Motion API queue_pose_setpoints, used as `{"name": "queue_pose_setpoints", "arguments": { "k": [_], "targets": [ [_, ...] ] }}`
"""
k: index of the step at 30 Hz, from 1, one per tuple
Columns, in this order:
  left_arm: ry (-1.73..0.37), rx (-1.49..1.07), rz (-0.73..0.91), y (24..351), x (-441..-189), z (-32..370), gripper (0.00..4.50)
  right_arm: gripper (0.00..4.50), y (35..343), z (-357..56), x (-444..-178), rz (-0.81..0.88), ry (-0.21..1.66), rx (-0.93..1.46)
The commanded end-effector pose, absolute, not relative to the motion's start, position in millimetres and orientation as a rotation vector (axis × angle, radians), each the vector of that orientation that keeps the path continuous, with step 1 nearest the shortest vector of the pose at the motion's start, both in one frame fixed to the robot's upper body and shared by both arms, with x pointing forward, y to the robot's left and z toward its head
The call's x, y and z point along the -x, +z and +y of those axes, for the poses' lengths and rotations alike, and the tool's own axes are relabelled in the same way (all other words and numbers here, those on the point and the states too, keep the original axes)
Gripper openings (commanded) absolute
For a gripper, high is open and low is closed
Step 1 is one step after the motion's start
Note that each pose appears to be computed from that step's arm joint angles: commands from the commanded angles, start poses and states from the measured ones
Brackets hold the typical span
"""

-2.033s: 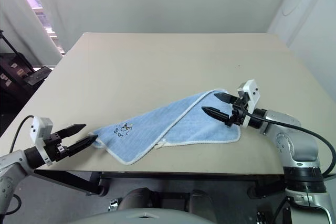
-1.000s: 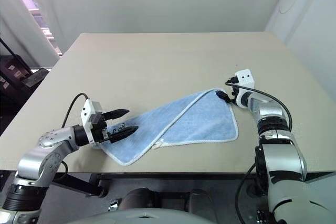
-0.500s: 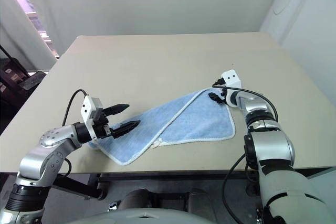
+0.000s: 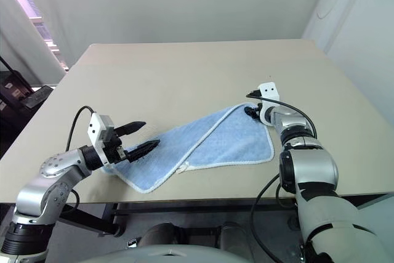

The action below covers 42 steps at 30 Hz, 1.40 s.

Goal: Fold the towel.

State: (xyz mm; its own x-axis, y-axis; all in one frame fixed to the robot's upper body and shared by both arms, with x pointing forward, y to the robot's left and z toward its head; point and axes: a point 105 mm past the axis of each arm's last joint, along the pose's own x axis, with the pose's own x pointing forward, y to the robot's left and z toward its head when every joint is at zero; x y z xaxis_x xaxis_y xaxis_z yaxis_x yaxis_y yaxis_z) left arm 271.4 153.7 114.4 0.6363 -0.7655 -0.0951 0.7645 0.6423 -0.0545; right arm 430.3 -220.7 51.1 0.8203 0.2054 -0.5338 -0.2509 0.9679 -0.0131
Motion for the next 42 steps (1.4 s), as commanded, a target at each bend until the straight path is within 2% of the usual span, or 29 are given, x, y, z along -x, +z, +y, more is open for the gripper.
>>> {"name": "queue_pose_setpoints", "arguments": {
  "k": [1,6,13,19,24,31,38,42],
  "targets": [
    [-0.878,-0.015,0.052,131,-272,153,4.5,1.72,57,-219,-435,0.535,0.216,0.108],
    [-0.872,-0.023,0.048,133,-272,154,4.5,0.02,62,-218,-439,0.499,0.201,0.144],
    [-0.931,-0.043,0.112,130,-261,157,4.5,0.02,86,-214,-448,0.406,0.245,0.105],
    [-1.003,-0.057,0.177,125,-247,155,4.5,0.02,145,-200,-458,0.213,0.388,0.024],
    [-1.07,-0.066,0.221,116,-238,147,4.5,0.02,194,-187,-449,0.055,0.468,0.035],
    [-1.137,-0.103,0.225,110,-234,137,4.5,0.02,253,-166,-431,-0.116,0.444,0.092],
    [-1.172,-0.153,0.224,96,-242,122,4.5,0.02,291,-148,-426,-0.225,0.383,0.122],
    [-1.181,-0.186,0.232,85,-248,117,4.5,0.02,302,-140,-425,-0.252,0.357,0.172]
  ]
}}
